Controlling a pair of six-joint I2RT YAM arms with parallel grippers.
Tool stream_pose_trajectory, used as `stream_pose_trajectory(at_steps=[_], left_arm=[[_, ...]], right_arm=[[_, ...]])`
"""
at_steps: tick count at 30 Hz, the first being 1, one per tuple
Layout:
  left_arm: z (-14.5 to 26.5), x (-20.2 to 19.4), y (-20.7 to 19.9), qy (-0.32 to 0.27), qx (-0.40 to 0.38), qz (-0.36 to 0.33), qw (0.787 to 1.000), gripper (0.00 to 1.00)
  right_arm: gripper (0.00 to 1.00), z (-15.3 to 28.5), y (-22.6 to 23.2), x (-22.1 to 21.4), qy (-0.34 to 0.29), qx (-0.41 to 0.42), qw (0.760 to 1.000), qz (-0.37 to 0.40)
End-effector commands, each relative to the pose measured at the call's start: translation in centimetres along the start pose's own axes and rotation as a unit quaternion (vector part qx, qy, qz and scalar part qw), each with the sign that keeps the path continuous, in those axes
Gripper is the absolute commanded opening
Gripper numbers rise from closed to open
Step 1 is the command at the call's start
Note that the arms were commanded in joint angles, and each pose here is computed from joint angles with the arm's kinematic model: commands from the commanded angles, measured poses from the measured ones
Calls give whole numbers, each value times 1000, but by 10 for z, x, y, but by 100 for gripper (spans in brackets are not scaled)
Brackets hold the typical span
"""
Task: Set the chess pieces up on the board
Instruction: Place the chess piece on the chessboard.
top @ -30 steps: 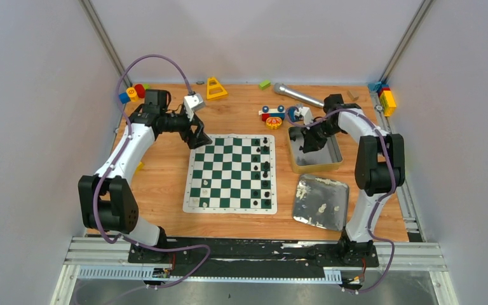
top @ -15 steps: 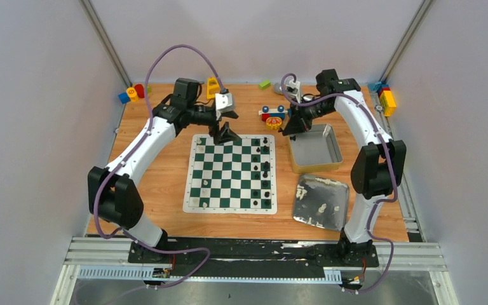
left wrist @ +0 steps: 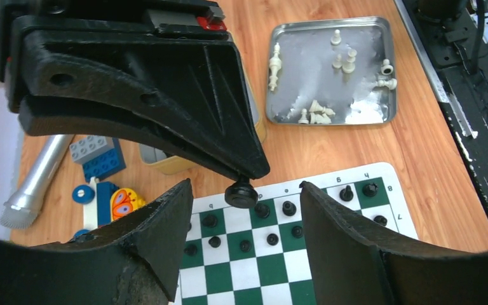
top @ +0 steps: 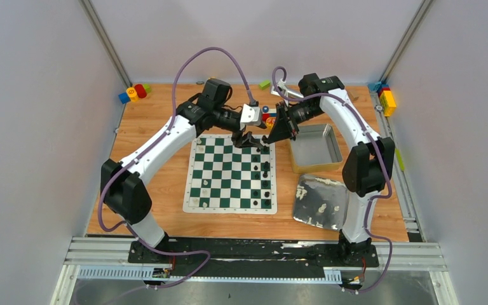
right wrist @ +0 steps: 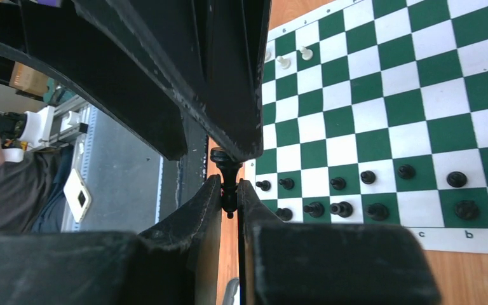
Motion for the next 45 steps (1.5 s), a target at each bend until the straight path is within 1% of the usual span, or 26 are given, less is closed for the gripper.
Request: stream_pose_trajectory(at_steps=[1,8,18,25,29,30,31,32,34,35,36,37,39,42,45], left_arm=[[-1,10,-4,-4,-13,-27,1000,69],[-7,6,-1,6,-11,-33,999,63],[-12,10,2,-3,-8,-27,1000,51],[-12,13,2,-8,-8,-25,1000,48],[-13,13,2,-9,-9,-24,1000,44],[-13,14,2,-10,-10,-24,1000,41],[-14,13,0,-10,-13,-20,1000,31],[-14,12,0,-10,-14,-17,1000,27],[-13,11,-2,-9,-14,-10,1000,12],[-12,10,-2,-7,-9,-3,1000,8],[-12,10,-2,-7,-6,1,1000,2],[-11,9,-1,-4,8,12,1000,0],[-8,7,5,1,36,29,999,0],[1,7,17,-10,83,69,994,0],[9,9,29,-49,126,135,982,0]], right_arm=[[1,-2,12,16,-37,28,999,16],[1,-3,14,16,-39,33,999,12],[1,-4,11,13,-37,32,999,7],[1,-5,9,13,-34,32,999,4],[1,-5,8,12,-33,32,999,1],[1,-5,8,11,-33,32,999,-1],[1,-5,7,13,-33,31,999,-4],[1,-5,7,13,-32,30,999,-5],[2,-4,6,15,-29,26,999,-7],[3,-3,4,17,-28,22,999,-11],[6,-3,3,18,-27,19,999,-15],[8,-1,2,20,-28,15,999,-16],[16,3,1,25,-31,5,999,-22],[32,16,-2,37,-47,-22,998,-20],[46,28,-8,47,-65,-54,996,-13]])
Point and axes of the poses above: each gripper's point midway between its finger pads, its own z axis back along the fingers, its own y axis along the line the jaws close on, x = y × z, the point moved 3 cm from there along z, back along the fingers, and after that the axes turned 11 degrees about z, right-handed, at the moved point
